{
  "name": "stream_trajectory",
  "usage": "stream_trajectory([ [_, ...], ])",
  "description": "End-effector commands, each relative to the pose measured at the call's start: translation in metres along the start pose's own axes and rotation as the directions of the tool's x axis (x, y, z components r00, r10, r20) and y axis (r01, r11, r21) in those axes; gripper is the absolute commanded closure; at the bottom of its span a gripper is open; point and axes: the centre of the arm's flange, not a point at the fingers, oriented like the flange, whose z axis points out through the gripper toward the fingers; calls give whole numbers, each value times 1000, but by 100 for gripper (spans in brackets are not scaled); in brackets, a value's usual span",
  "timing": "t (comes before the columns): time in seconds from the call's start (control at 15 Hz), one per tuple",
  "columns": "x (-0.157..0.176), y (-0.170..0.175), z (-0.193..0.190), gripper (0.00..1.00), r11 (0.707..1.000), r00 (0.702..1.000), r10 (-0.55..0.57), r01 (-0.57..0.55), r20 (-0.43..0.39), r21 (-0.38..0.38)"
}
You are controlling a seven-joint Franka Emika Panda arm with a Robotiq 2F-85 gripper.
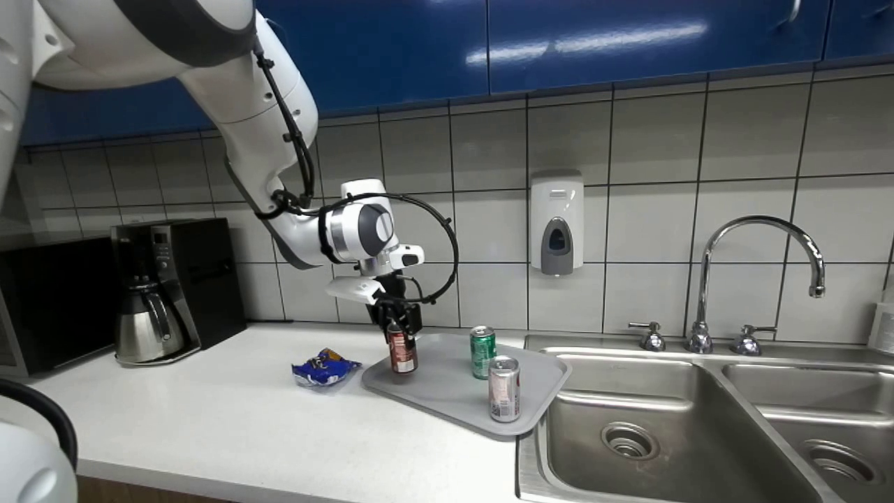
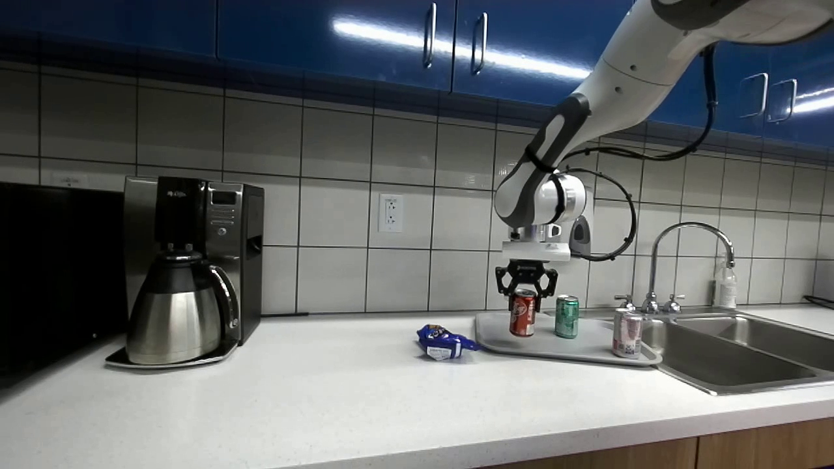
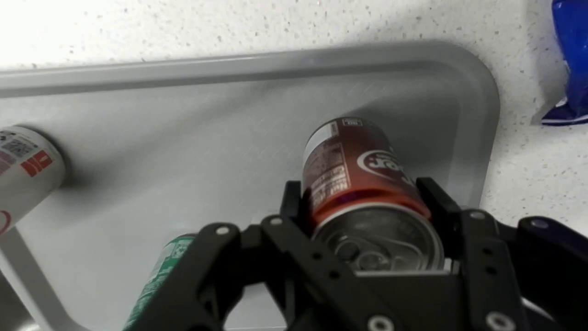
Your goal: Move the soda cans to the counter
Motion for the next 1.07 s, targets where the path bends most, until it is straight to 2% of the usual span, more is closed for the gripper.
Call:
stream_trajectory([
  [0.0, -35, 11, -25, 61, 999, 999, -49, 49, -15, 15],
  [1.0, -129, 12, -47, 61, 977, 977, -211, 211, 3, 24],
])
